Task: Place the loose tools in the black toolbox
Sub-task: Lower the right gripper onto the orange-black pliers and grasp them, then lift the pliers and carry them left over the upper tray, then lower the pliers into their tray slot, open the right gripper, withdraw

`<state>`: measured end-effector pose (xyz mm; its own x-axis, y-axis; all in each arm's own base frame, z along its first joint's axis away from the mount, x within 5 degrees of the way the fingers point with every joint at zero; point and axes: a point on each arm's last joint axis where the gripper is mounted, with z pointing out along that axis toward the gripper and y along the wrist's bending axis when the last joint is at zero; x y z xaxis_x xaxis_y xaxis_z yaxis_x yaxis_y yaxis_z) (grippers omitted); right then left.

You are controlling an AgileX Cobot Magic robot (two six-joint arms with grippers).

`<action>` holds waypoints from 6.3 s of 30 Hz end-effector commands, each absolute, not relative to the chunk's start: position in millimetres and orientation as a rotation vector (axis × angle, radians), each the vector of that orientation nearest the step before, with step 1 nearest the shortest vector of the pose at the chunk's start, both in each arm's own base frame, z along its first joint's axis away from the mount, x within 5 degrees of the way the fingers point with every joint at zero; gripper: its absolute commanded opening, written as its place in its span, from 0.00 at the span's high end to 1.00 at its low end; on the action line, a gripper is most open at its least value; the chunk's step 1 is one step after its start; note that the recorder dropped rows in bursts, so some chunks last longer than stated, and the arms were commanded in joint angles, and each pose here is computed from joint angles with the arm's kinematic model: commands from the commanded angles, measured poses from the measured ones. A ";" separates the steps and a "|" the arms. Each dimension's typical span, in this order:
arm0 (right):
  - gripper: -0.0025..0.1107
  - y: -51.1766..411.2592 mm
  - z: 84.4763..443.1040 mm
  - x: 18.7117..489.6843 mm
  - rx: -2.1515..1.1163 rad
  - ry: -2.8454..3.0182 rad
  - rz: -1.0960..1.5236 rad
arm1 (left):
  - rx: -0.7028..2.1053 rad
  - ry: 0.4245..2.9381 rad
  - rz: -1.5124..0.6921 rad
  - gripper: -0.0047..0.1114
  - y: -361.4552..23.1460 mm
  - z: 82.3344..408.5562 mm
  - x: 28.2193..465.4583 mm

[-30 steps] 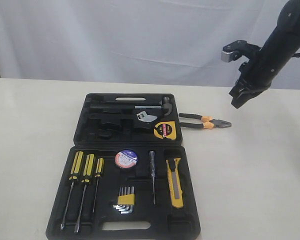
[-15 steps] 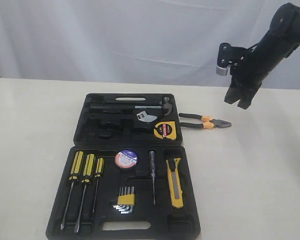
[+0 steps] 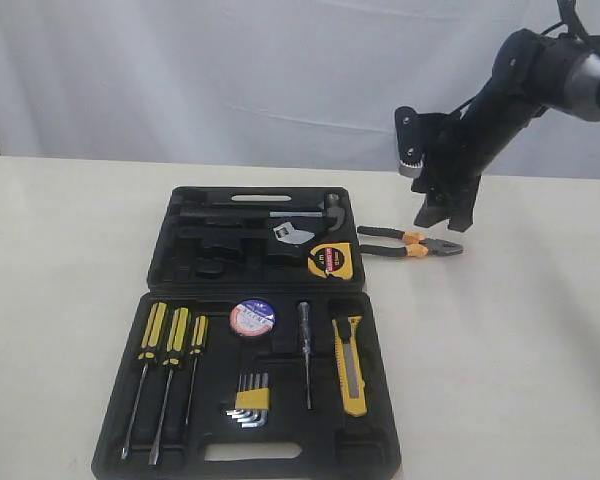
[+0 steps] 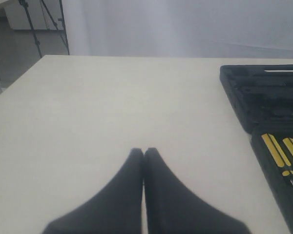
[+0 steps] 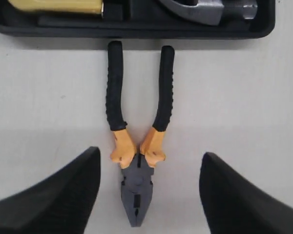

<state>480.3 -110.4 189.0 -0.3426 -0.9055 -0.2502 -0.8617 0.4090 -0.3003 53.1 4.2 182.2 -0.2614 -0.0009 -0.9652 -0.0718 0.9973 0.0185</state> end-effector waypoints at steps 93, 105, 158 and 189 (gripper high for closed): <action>0.85 -114.5 104.6 503.1 -1.236 2.751 0.030 | -0.056 1.825 0.053 0.96 3.7 182.3 53.4; 0.98 -114.2 139.7 504.4 -1.185 2.706 -0.025 | -0.056 1.825 0.053 0.96 3.7 182.3 53.4; 0.98 123.8 183.6 517.2 -1.539 2.235 -0.156 | -0.056 1.825 0.053 0.96 3.7 182.3 53.4; 0.98 111.3 137.2 524.8 -1.793 2.138 -0.178 | -0.056 1.825 0.053 0.96 3.7 182.3 53.4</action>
<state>525.4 116.7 136.3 -0.1463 -0.9704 -0.1919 -0.9239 0.2034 -0.3241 53.1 4.2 182.2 -0.2614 -0.0009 -0.9652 -0.0718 0.9973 0.0185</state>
